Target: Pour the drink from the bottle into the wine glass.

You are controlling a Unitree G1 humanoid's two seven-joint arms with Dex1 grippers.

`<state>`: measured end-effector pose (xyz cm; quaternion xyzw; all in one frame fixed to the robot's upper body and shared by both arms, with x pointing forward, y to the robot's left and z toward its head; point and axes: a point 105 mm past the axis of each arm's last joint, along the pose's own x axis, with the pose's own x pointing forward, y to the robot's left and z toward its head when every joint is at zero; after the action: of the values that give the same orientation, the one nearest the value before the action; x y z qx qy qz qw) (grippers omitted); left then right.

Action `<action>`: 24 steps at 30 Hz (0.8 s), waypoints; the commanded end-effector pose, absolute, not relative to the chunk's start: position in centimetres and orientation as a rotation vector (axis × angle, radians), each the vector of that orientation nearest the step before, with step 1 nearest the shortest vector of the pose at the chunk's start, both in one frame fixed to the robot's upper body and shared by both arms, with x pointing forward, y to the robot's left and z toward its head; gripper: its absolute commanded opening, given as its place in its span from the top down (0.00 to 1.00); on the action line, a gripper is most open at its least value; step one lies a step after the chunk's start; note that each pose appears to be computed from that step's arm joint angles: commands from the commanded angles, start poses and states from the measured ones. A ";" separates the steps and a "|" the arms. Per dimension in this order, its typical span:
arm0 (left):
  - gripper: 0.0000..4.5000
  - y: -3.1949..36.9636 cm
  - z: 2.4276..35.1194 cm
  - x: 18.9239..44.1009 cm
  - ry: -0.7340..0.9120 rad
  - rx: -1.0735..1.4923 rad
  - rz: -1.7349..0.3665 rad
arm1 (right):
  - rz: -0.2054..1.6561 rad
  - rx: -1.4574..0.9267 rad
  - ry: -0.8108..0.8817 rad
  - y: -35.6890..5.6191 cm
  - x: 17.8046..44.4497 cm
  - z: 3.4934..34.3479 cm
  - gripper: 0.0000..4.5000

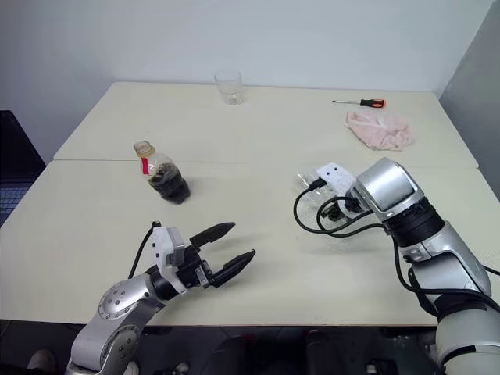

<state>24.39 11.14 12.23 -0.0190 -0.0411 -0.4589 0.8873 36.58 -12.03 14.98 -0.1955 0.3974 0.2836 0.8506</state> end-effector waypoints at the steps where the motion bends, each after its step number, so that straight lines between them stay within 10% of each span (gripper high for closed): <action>1: 0.00 11.1 13.1 24.2 -0.125 -0.022 -0.965 | 0.683 -0.380 0.551 -9.9 37.8 19.3 0.96; 24: 0.00 12.0 15.5 24.6 -0.185 -0.040 -0.943 | 0.924 -0.066 -0.428 -4.1 34.0 21.2 0.96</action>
<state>25.14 12.16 14.17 -0.0263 -0.0657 -0.4474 0.8915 34.74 -4.54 19.31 -0.0220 -0.1493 0.4341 0.8882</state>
